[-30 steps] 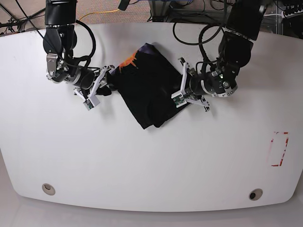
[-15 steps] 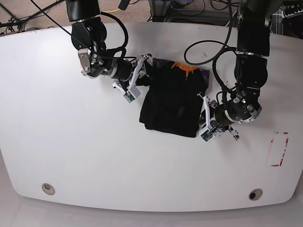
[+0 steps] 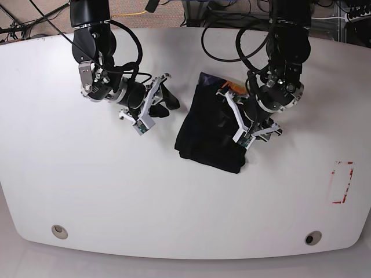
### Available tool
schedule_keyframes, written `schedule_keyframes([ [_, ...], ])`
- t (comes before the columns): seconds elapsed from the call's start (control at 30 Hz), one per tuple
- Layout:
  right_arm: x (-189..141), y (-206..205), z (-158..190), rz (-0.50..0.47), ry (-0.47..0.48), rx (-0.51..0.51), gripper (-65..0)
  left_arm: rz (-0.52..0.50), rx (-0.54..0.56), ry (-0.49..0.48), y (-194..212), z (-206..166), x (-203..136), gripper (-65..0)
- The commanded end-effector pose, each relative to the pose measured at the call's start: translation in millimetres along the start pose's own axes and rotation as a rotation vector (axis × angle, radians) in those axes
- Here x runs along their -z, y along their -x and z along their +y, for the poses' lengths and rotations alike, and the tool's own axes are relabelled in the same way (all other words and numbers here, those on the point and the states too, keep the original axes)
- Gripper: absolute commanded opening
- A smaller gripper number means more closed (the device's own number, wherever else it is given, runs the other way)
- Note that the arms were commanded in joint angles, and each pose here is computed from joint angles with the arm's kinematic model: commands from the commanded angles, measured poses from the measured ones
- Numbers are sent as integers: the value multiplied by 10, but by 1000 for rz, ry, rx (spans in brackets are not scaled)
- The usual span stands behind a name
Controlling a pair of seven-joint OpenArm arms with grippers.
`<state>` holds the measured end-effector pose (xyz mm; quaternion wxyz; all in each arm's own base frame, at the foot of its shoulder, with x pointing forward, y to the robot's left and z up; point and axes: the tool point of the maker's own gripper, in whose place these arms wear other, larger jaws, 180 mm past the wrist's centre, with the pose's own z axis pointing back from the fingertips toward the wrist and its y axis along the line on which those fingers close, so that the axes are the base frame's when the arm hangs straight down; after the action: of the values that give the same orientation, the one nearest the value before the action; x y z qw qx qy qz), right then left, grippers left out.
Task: Fold the T-shirt properly
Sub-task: 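Carry the folded shirt with the left gripper to the table's side and release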
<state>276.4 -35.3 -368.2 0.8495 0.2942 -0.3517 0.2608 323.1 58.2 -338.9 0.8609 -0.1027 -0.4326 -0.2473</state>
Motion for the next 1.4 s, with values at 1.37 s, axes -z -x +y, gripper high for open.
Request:
schedule_keyframes([
  [1.37,-587,-42,23,-139,21,39,-428,286,-120,-563,1616,3148,-2169,-243],
])
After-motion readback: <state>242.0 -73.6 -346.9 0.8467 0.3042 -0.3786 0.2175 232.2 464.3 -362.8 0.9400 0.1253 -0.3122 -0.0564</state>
